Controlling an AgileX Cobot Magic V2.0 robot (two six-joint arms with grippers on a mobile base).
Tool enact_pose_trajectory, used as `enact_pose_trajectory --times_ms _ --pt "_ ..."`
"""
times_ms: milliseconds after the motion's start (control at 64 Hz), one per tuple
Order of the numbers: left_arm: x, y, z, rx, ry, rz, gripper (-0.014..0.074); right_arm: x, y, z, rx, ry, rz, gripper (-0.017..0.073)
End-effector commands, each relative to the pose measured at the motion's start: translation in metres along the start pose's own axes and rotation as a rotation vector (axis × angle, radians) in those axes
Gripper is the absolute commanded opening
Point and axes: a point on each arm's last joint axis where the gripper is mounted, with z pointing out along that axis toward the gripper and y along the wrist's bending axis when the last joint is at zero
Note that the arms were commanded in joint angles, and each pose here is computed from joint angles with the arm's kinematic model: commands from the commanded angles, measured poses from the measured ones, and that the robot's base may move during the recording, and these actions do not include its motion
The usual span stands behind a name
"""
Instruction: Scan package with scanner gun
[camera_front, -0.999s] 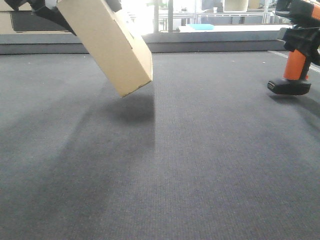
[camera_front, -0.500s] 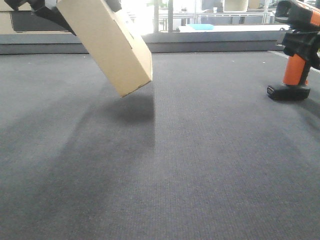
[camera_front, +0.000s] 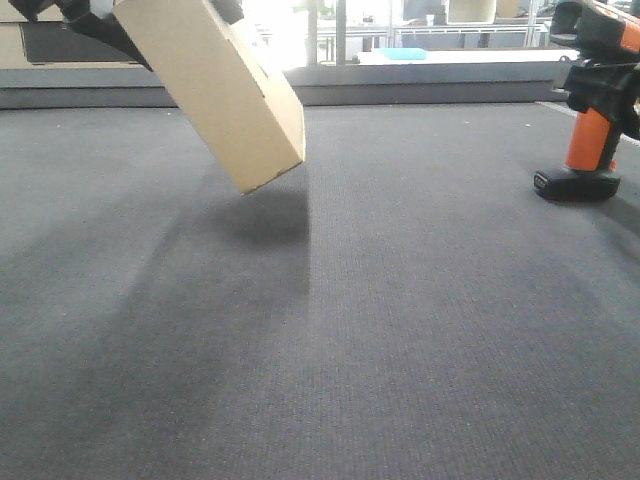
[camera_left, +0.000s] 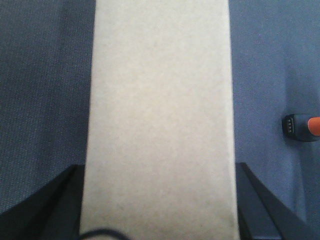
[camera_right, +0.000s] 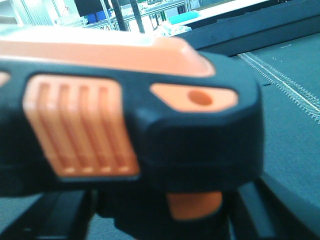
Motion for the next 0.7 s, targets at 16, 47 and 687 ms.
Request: enact_pose_trajectory --times_ms 16,47,687 --pt "-0.001 -0.004 -0.003 0.022 -0.022 0.005 -0.0111 -0.004 0.001 0.001 -0.003 -0.01 0.0 0.0526" --pt "-0.001 -0.004 -0.003 0.022 -0.022 0.005 -0.0111 -0.002 0.0 0.001 0.003 0.008 0.0 0.0566" --pt "-0.001 -0.004 -0.003 0.021 -0.025 0.008 -0.0111 -0.008 0.01 -0.008 -0.067 0.093 -0.076 0.0569"
